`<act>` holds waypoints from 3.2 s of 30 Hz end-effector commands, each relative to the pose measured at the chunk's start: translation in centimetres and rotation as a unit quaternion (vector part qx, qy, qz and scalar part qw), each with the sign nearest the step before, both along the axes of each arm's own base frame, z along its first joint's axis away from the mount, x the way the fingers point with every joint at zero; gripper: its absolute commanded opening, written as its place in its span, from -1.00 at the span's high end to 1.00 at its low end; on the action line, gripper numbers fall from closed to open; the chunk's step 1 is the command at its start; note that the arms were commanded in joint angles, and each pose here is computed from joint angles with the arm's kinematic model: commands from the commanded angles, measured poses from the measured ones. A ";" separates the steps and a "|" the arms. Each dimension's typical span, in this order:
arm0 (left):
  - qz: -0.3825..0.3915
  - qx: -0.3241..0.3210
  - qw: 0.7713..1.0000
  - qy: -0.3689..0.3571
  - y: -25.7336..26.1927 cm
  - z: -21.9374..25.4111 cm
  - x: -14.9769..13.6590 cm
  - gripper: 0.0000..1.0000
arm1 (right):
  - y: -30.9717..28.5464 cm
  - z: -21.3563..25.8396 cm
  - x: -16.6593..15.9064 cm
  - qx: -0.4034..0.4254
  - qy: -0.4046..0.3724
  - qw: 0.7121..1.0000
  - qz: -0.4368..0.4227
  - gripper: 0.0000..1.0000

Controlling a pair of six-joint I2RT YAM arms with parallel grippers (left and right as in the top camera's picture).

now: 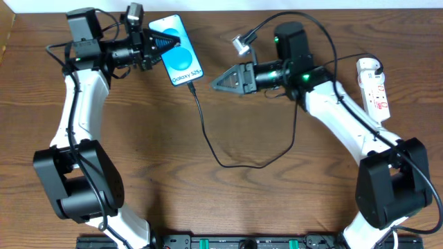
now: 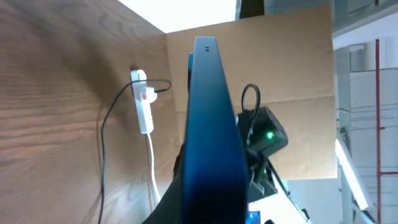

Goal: Plug charger to phone and switch on socket

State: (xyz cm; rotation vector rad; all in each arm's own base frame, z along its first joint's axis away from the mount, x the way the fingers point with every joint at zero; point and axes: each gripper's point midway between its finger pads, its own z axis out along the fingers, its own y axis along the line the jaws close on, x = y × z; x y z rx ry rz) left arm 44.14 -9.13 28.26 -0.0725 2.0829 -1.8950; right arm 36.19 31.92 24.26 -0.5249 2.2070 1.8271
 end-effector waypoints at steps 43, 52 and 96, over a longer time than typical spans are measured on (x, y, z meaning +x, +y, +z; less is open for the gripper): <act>-0.101 0.233 0.962 0.103 -4.7 -23.1 -3.9 0.86 | -14.3 -13.1 3.1 -0.400 -0.010 0.900 -0.176 -0.34; -0.093 0.297 0.942 0.125 -3.6 -25.1 -4.1 0.85 | -14.3 -13.2 2.9 -0.402 -0.005 0.899 -0.174 -0.35; -0.011 0.537 0.807 0.243 4.6 -31.6 -5.3 -0.35 | -15.1 -13.7 2.8 -0.423 -0.006 0.888 -0.178 -0.41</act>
